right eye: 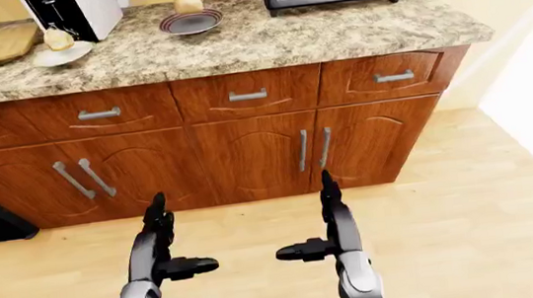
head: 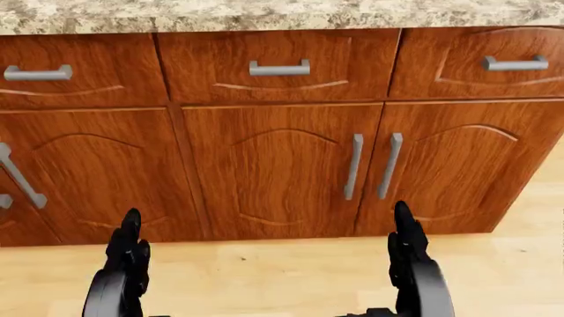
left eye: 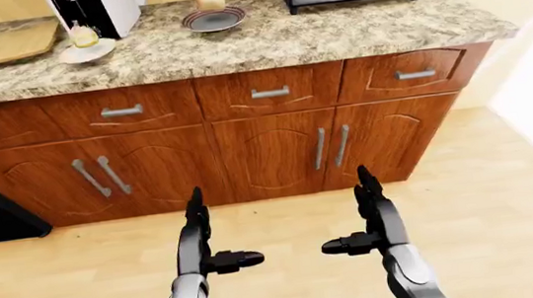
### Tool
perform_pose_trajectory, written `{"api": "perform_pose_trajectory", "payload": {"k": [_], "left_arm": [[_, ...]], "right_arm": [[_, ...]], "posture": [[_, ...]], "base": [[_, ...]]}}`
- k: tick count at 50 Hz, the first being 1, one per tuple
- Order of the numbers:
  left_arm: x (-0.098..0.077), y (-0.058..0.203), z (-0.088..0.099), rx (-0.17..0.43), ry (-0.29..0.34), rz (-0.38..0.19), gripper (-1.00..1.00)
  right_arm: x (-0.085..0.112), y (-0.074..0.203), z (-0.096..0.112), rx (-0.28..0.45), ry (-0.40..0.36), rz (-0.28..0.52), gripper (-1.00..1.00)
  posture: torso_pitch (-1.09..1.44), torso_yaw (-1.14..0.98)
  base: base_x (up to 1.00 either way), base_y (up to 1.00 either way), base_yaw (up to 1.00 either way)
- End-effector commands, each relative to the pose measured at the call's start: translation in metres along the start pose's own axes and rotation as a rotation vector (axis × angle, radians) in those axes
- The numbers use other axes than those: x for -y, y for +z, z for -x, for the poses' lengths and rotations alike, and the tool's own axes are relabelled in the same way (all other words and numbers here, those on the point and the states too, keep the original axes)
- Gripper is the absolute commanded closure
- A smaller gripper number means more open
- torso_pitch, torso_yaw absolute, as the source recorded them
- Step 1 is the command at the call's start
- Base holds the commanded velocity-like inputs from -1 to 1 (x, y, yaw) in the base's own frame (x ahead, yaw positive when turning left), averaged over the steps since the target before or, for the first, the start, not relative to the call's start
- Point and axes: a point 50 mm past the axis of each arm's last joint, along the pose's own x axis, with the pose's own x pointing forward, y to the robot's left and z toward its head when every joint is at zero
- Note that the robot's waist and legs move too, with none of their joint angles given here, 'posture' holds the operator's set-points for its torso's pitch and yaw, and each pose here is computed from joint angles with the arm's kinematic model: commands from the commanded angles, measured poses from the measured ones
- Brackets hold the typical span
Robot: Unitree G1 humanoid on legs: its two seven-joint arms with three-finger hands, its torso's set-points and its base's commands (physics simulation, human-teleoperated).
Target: Place all breads on the cutting board.
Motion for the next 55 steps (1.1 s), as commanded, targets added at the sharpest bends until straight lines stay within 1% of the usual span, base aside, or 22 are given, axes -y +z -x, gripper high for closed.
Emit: {"api": "perform_pose_trajectory", "payload": {"k": [1, 5, 9, 13, 14, 15, 18, 24, 25, 26, 27, 28, 34, 38, 44, 48, 50, 55], "left_arm": [[0.000, 0.038, 0.001, 0.188, -0.012, -0.003, -1.00], [0.001, 0.040, 0.002, 0.200, -0.012, -0.012, -1.00], [0.001, 0.042, 0.002, 0.203, -0.012, -0.006, -1.00], [-0.002, 0.050, 0.000, 0.206, -0.013, -0.003, -1.00], [-0.003, 0.057, -0.001, 0.235, -0.001, -0.026, -1.00], [-0.004, 0.063, -0.003, 0.233, -0.002, -0.019, -1.00], [-0.005, 0.090, -0.003, 0.270, 0.002, -0.022, -1.00], [-0.004, 0.121, -0.001, 0.319, -0.006, -0.024, -1.00], [-0.004, 0.127, 0.000, 0.328, -0.006, -0.025, -1.00], [-0.004, 0.131, 0.001, 0.334, -0.004, -0.024, -1.00], [-0.005, 0.135, 0.001, 0.340, -0.002, -0.024, -1.00], [-0.005, 0.138, 0.001, 0.347, -0.002, -0.023, -1.00], [-0.005, 0.147, 0.001, 0.365, 0.002, -0.021, -1.00], [-0.005, 0.149, -0.001, 0.370, 0.002, -0.023, -1.00], [-0.009, 0.155, 0.001, 0.381, 0.013, -0.020, -1.00], [-0.010, 0.154, 0.000, 0.382, 0.018, -0.023, -1.00], [-0.009, 0.155, 0.000, 0.383, 0.017, -0.026, -1.00], [-0.009, 0.161, 0.000, 0.396, 0.020, -0.026, -1.00]], "right_arm": [[-0.002, 0.037, -0.005, 0.175, 0.007, 0.011, -1.00], [-0.002, 0.039, -0.006, 0.181, 0.003, 0.014, -1.00], [-0.001, 0.040, -0.006, 0.185, 0.002, 0.014, -1.00], [-0.001, 0.047, -0.007, 0.195, 0.004, 0.024, -1.00], [0.000, 0.050, -0.009, 0.199, 0.003, 0.028, -1.00], [0.000, 0.054, -0.011, 0.202, 0.003, 0.031, -1.00], [0.000, 0.072, -0.013, 0.220, 0.002, 0.044, -1.00], [0.002, 0.100, -0.012, 0.253, -0.002, 0.057, -1.00], [0.002, 0.106, -0.012, 0.257, 0.003, 0.057, -1.00], [0.001, 0.109, -0.012, 0.260, 0.037, 0.042, -1.00], [-0.001, 0.115, -0.010, 0.290, 0.058, 0.057, -1.00], [0.001, 0.122, -0.011, 0.294, 0.047, 0.046, -1.00], [0.002, 0.137, -0.011, 0.326, 0.052, 0.035, -1.00], [0.001, 0.138, -0.012, 0.332, 0.058, 0.025, -1.00], [-0.001, 0.141, -0.012, 0.336, 0.067, 0.031, -1.00], [-0.003, 0.142, -0.012, 0.337, 0.071, 0.030, -1.00], [-0.005, 0.142, -0.011, 0.339, 0.082, 0.047, -1.00], [-0.006, 0.148, -0.013, 0.347, 0.082, 0.057, -1.00]], "posture": [[0.00, 0.00], [0.00, 0.00], [0.00, 0.00], [0.00, 0.00], [0.00, 0.00], [0.00, 0.00], [0.00, 0.00], [0.00, 0.00], [0.00, 0.00], [0.00, 0.00], [0.00, 0.00], [0.00, 0.00], [0.00, 0.00], [0.00, 0.00], [0.00, 0.00], [0.00, 0.00], [0.00, 0.00], [0.00, 0.00]], "base": [[0.00, 0.00, 0.00], [0.00, 0.00, 0.00], [0.00, 0.00, 0.00], [0.00, 0.00, 0.00], [0.00, 0.00, 0.00], [0.00, 0.00, 0.00], [0.00, 0.00, 0.00], [0.00, 0.00, 0.00], [0.00, 0.00, 0.00], [0.00, 0.00, 0.00], [0.00, 0.00, 0.00], [0.00, 0.00, 0.00], [0.00, 0.00, 0.40], [0.00, 0.00, 0.83], [0.00, 0.00, 0.83], [0.00, 0.00, 0.82], [0.00, 0.00, 0.83], [0.11, 0.40, 0.13]]}}
